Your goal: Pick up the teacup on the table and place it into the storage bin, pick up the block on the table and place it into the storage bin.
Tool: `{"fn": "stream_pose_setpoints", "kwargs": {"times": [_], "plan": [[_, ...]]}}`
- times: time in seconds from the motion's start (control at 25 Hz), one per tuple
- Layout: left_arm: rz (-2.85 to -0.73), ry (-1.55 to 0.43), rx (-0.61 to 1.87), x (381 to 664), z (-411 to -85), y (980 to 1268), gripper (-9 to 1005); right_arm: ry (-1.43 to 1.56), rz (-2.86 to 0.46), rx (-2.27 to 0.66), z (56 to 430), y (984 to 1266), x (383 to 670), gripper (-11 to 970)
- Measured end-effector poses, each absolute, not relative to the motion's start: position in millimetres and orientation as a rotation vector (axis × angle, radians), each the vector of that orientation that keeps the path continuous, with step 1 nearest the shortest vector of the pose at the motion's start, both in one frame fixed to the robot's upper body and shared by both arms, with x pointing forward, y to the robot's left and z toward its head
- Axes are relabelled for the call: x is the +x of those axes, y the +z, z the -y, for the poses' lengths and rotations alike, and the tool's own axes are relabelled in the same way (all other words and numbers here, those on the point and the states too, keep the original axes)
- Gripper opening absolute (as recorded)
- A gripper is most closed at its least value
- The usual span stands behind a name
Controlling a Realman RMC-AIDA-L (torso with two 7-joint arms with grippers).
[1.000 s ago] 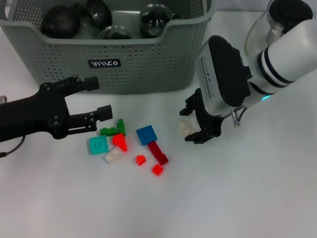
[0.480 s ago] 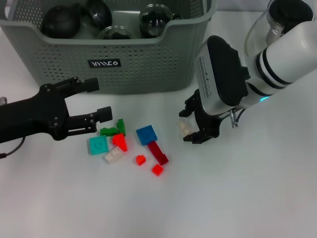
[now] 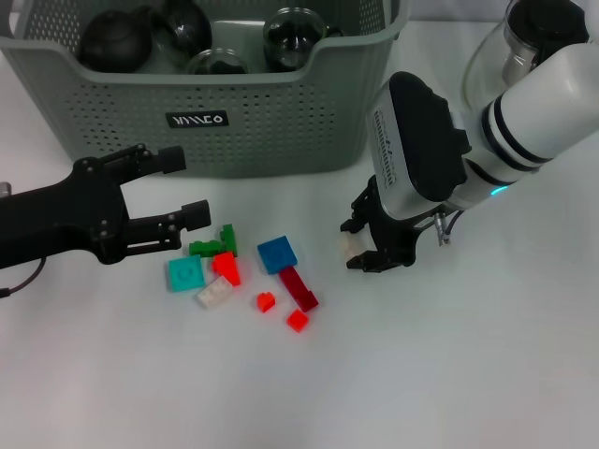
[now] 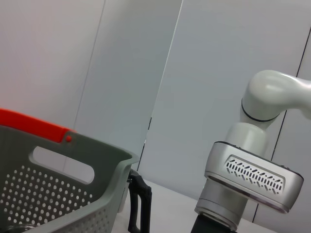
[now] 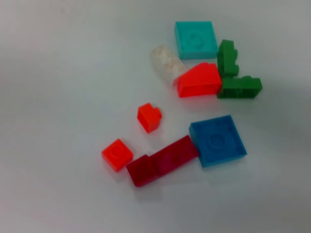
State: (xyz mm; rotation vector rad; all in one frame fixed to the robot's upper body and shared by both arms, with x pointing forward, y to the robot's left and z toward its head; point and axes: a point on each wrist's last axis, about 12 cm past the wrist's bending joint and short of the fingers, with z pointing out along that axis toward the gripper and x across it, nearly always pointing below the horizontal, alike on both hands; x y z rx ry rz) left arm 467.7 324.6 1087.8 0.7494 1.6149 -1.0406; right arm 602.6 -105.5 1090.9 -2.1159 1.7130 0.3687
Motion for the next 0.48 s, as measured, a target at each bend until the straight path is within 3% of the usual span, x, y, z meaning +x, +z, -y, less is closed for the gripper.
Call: {"fn": "stream_pose_setpoints", "kwargs": {"times": [0.24, 0.48], "plan": [[-1.614, -1.04, 0.752, 468, -326, 1089, 861, 0.41, -1.712, -2.103, 105, 1098, 603, 457], [-1.624, -1.022, 0.747, 465, -331, 1089, 861, 0.534, -1.715, -2.021, 107, 1129, 604, 456]]}}
